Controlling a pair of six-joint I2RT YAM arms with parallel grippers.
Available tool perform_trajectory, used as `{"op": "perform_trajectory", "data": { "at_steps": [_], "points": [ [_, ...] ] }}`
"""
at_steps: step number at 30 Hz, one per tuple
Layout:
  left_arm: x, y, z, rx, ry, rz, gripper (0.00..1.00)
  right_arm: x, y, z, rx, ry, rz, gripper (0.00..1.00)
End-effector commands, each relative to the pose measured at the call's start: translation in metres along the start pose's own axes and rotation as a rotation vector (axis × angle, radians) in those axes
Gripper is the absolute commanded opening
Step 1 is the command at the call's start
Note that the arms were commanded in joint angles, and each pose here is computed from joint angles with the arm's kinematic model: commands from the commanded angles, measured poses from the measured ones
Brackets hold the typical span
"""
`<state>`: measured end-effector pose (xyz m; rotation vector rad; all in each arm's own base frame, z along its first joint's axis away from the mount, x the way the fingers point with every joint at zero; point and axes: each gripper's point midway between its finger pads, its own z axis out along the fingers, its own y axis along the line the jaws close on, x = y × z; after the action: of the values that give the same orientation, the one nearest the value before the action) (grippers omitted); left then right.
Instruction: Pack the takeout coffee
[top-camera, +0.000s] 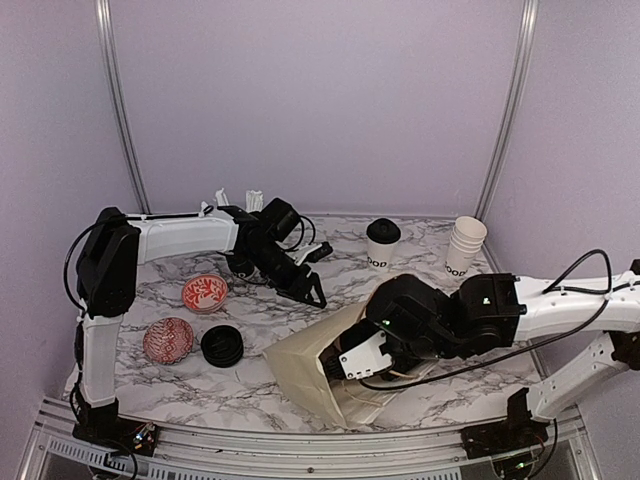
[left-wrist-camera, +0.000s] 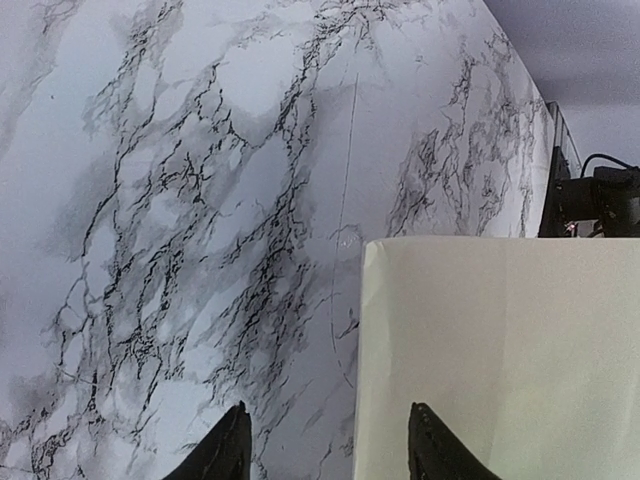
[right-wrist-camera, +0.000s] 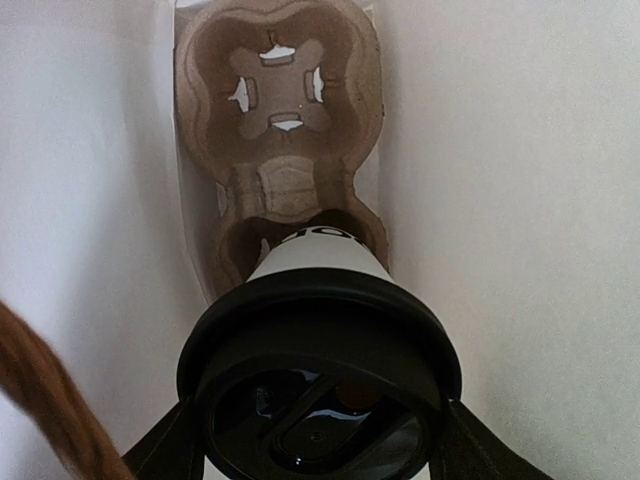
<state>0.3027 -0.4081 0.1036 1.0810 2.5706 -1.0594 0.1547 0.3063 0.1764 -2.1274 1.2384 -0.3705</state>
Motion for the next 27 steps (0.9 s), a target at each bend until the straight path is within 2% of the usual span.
{"op": "perform_trajectory", "data": {
  "at_steps": [1,22,27],
  "points": [
    [0.008,-0.001,0.009,0.037,0.038,-0.004,0.54,-0.004,-0.015,0.006,0.047,-0.015,0.039,0.44],
    [0.011,0.0,0.014,0.046,0.053,-0.009,0.52,0.005,-0.015,0.033,-0.019,0.005,0.062,0.42],
    [0.001,0.012,-0.003,-0.009,0.017,-0.019,0.53,0.004,-0.015,0.036,-0.065,-0.009,0.077,0.43]
  ]
}}
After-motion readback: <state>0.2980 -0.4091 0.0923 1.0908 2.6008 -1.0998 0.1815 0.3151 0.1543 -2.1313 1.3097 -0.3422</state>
